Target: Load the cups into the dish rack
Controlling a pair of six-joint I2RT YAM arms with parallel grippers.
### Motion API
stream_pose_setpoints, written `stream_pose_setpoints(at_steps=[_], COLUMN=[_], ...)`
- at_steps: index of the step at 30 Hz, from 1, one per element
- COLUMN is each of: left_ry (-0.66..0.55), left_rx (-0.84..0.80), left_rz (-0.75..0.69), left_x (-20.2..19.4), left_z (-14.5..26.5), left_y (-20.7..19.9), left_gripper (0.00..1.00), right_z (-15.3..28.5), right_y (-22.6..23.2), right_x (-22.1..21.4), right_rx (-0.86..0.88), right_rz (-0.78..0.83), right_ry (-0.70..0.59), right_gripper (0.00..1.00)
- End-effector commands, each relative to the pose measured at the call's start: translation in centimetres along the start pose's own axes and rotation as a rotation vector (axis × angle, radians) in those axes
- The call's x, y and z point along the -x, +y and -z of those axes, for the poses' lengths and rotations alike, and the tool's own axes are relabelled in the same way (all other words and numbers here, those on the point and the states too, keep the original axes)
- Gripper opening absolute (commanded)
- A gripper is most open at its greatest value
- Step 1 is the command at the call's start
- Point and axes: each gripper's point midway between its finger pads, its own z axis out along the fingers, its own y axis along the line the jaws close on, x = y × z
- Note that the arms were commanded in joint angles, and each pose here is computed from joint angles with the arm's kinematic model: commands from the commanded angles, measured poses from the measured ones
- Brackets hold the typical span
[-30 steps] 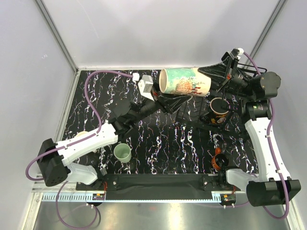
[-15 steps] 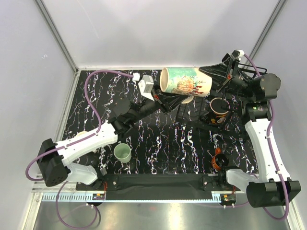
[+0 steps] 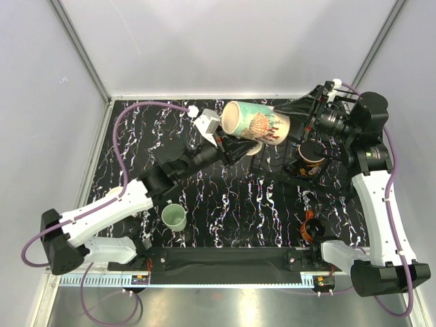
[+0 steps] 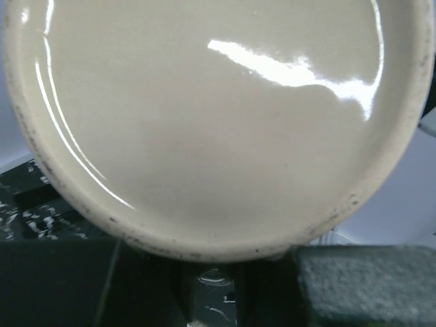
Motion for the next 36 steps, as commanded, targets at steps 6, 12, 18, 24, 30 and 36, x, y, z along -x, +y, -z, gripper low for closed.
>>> stream_pose_setpoints(at_steps=[6, 12, 18, 24, 30, 36], left_ry=[-0.153, -0.036, 0.061, 0.141, 0.25, 0.344], left_rx=[0.214, 0.337, 0.352, 0.411, 0.459, 0.45], left_rz=[-0.179, -0.252, -0.294, -0.334, -0.371, -0.359], left_x=[8.6, 5.4, 1.1, -2.1, -8.3, -13.0], left_z=[3.2, 2.3, -1.5, -5.3, -8.4, -10.7], left_y=[2.9, 6.4, 8.6, 10.8, 12.9, 13.1], left_gripper=[0.0, 0.0, 0.0, 0.0, 0.0, 0.0], right_z=[4.1, 10.0, 12.2, 13.2, 13.9, 13.9], right_y=[-4.4, -2.8, -1.6, -2.9, -3.2, -3.0], right_x=[2.4, 4.9, 4.2, 3.8, 3.7, 3.8], right_rx=[-0.47, -0.745, -0.78, -0.839, -0.861, -0.867], right_rz=[0.34, 0.55, 0.639, 0.632, 0.654, 0.667], right_ry=[-0.249, -0.515, -0.582, -0.583, -0.6, -0.596], right_gripper=[0.74, 0.7, 0.02, 0.0, 0.0, 0.0])
